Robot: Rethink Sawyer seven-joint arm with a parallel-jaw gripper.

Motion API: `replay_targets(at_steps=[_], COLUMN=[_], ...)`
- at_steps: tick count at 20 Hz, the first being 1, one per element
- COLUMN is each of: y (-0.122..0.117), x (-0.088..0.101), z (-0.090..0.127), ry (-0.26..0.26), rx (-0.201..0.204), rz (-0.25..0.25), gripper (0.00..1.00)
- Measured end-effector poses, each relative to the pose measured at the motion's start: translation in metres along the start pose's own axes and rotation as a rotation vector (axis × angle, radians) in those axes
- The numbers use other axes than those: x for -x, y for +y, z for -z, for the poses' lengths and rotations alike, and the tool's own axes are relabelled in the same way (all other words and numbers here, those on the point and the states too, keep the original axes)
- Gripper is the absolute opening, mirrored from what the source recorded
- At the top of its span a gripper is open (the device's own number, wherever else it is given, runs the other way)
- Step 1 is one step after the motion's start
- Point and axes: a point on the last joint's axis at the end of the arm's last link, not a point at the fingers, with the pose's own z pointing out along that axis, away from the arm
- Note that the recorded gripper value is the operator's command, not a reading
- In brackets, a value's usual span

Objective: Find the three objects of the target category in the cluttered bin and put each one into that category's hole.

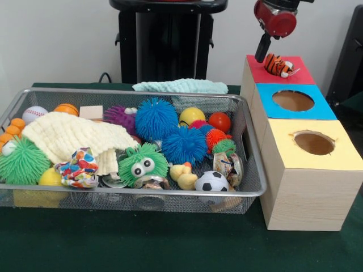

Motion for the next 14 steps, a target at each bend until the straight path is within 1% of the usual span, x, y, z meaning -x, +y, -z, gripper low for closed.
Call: replay_targets(at_steps=[4,6,10,14], y=[-0.01,-0.013,-0.016,-0.017], x=[-0.011,-0.02,-0.031,-0.034], z=[-0.001,0.0,0.002,0.004], ry=[-0.003,-0.005,-0.006,-0.005], rx=[-0.009,-0.006,-0.001,0.003], rz=[0.023,0.041,0.063,0.069], gripper=[0.0,0.0,0.0,0.0])
